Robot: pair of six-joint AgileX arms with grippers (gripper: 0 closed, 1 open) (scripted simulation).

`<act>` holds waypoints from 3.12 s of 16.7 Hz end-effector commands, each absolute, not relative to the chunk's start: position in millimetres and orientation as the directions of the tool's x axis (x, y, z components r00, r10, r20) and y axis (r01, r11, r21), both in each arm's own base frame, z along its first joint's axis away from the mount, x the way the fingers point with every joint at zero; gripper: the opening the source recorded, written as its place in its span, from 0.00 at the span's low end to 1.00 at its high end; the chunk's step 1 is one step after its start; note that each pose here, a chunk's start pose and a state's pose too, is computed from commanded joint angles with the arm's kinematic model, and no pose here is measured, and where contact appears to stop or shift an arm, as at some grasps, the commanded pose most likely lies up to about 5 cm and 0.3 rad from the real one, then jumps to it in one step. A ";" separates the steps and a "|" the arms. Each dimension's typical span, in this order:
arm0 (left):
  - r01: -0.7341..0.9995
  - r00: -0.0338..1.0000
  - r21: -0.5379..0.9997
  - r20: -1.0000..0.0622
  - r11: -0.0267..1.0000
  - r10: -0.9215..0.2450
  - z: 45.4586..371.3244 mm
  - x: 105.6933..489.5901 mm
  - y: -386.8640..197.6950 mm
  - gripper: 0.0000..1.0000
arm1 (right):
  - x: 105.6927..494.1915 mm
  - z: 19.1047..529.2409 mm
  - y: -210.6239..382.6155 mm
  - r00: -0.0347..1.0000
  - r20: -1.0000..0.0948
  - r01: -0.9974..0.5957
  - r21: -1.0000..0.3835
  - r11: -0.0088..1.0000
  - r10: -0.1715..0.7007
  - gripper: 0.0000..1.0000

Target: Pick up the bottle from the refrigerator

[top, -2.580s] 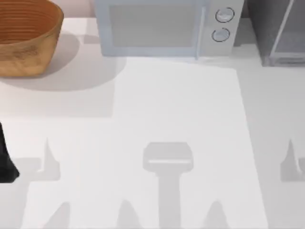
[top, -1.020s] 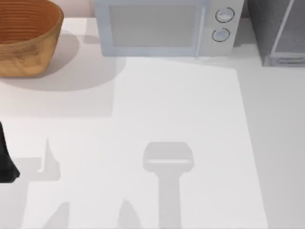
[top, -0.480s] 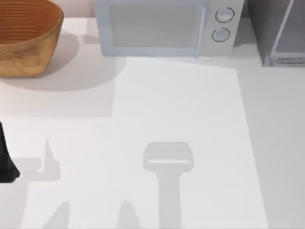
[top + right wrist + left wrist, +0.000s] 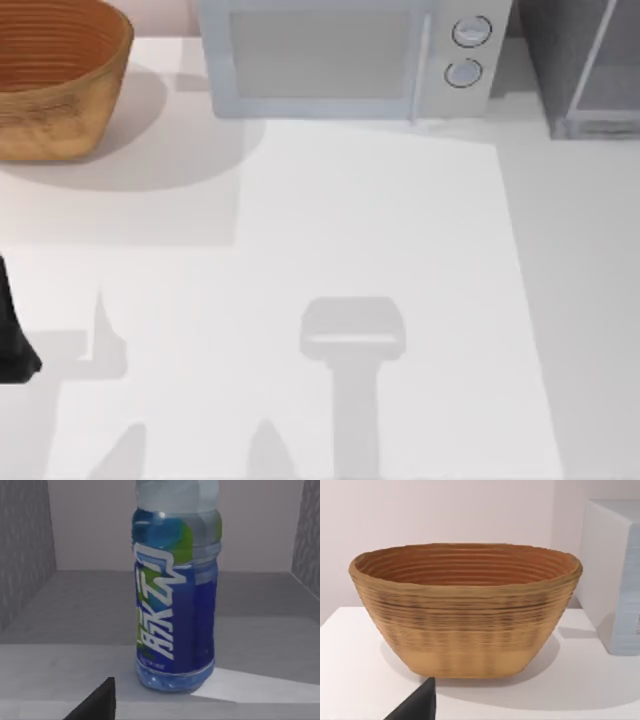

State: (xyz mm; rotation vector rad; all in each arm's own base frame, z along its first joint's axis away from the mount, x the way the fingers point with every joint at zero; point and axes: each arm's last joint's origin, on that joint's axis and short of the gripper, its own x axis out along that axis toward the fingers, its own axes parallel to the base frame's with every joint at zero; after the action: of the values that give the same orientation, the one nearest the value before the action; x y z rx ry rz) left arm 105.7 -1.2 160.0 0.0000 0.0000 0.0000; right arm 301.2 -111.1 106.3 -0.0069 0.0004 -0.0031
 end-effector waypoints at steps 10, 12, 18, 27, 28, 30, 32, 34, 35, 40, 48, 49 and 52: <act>0.000 1.000 0.000 0.000 1.000 0.000 160.0 105.7 -1.2 1.00 | 390.9 108.7 -90.0 1.000 -0.002 0.010 -0.015 1.000 -0.010 1.00; 0.000 1.000 0.000 0.000 1.000 0.000 160.0 105.7 -1.2 1.00 | 389.6 110.0 -91.6 1.000 0.002 0.012 -0.016 1.000 -0.012 1.00; 0.000 1.000 0.000 0.000 1.000 0.000 160.0 105.7 -1.2 1.00 | 425.8 108.6 -92.2 1.000 0.004 0.010 -0.016 1.000 -0.010 1.00; 0.000 1.000 0.000 0.000 1.000 0.000 160.0 105.7 -1.2 1.00 | 450.9 108.6 -90.6 1.000 -0.002 0.010 -0.015 1.000 -0.010 0.92; 0.000 1.000 0.000 0.000 1.000 0.000 160.0 105.7 -1.2 1.00 | 450.9 108.6 -90.6 1.000 -0.002 0.010 -0.015 1.000 -0.010 0.85; 0.000 1.000 0.000 0.000 1.000 0.000 160.0 105.7 -1.2 1.00 | 450.9 108.6 -90.6 1.000 -0.002 0.010 -0.015 1.000 -0.010 0.70; 0.000 1.000 0.000 0.000 1.000 0.000 160.0 105.7 -1.2 1.00 | 450.9 108.6 -90.6 1.000 -0.002 0.010 -0.015 1.000 -0.010 0.55; 0.000 1.000 0.000 0.000 1.000 0.000 160.0 105.7 -1.2 1.00 | 450.9 108.6 -90.6 1.000 -0.002 0.010 -0.015 1.000 -0.010 0.40; 0.000 1.000 0.000 0.000 1.000 0.000 160.0 105.7 -1.2 1.00 | 450.9 108.6 -90.6 1.000 -0.002 0.010 -0.015 1.000 -0.010 0.32; 0.000 1.000 0.000 0.000 1.000 0.000 160.0 105.7 -1.2 1.00 | 450.9 108.6 -90.6 1.000 -0.002 0.010 -0.015 1.000 -0.010 0.00; 0.000 1.000 0.000 0.000 1.000 0.000 160.0 105.7 -1.2 1.00 | 450.4 109.1 -91.9 1.000 -0.001 0.013 -0.014 1.000 -0.013 0.00; 0.000 1.000 0.000 0.000 1.000 0.000 160.0 105.7 -1.2 1.00 | 450.6 110.5 -92.0 1.000 0.000 0.013 -0.015 1.000 -0.013 0.00; 0.000 1.000 0.000 0.000 1.000 0.000 160.0 105.7 -1.2 1.00 | 451.0 127.7 -91.7 1.000 0.006 0.012 -0.017 1.000 -0.012 0.00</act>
State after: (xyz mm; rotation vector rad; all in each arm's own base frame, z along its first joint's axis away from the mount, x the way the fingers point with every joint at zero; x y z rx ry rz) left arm 105.7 -1.2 160.0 0.0000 0.0000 0.0000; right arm 451.0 -91.7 127.7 -0.0169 -0.0062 -0.0123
